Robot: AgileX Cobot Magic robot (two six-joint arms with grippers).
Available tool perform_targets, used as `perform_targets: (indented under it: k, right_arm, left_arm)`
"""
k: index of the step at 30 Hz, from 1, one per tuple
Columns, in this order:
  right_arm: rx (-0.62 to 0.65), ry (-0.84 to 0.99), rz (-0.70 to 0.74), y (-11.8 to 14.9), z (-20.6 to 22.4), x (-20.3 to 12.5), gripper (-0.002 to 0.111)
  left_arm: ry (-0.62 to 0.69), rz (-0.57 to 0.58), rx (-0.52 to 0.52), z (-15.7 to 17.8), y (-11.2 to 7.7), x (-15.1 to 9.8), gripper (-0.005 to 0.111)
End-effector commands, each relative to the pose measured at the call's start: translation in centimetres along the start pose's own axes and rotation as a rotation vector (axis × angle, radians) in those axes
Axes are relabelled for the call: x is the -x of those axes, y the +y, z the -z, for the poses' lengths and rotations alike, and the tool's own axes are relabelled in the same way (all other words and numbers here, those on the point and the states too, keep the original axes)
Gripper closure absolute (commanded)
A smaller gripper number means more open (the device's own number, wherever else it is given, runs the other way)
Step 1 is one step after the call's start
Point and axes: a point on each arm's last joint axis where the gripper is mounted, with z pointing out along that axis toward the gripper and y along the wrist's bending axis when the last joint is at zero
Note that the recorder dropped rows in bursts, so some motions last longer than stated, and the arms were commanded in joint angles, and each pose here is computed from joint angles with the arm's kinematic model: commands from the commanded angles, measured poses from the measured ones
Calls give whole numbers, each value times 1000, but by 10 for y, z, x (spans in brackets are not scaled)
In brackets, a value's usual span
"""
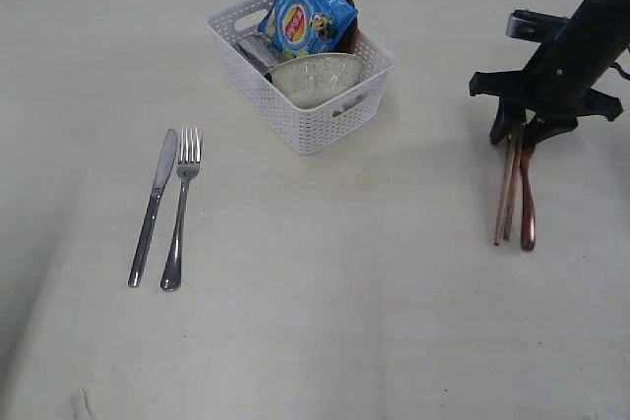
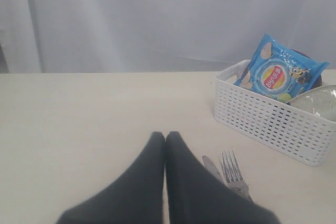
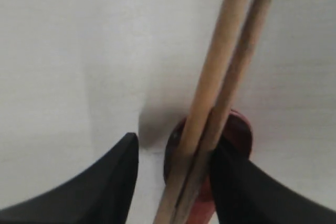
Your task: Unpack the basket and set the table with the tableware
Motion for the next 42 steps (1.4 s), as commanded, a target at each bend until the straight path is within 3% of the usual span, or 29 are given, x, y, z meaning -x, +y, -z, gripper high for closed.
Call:
perform_targets:
  k: [1,11,17,20,24,27,30,37,42]
  right_arm:
    - [-8,-2,26,1,7,5,62]
    - [48,-159,49,18,94,29,62]
    - [200,-227,115,46,124,27,62]
    - [317,-192,202,75,124,20,62]
    - [372,-152,353,129,118,3,65]
    - [381,-133,520,170,113,-16,82]
    - [359,-120,671,201,108,-35,109]
    - [335,-177,832,254,83,-63,109]
    - [219,-177,872,275,47,-68,109]
  left_arm:
    - [-7,4,-2,0,0,0,107]
    - [-7,4,-2,0,0,0,107]
    - [-7,6,-3,0,0,0,107]
    - [-7,6,-3,0,0,0,107]
    - [-7,6,-3,0,0,0,107]
    - [-7,6,-3,0,0,0,107]
    - [-7,6,-3,0,0,0,107]
    - [-7,4,-2,0,0,0,107]
    - [-7,4,-2,0,0,0,107]
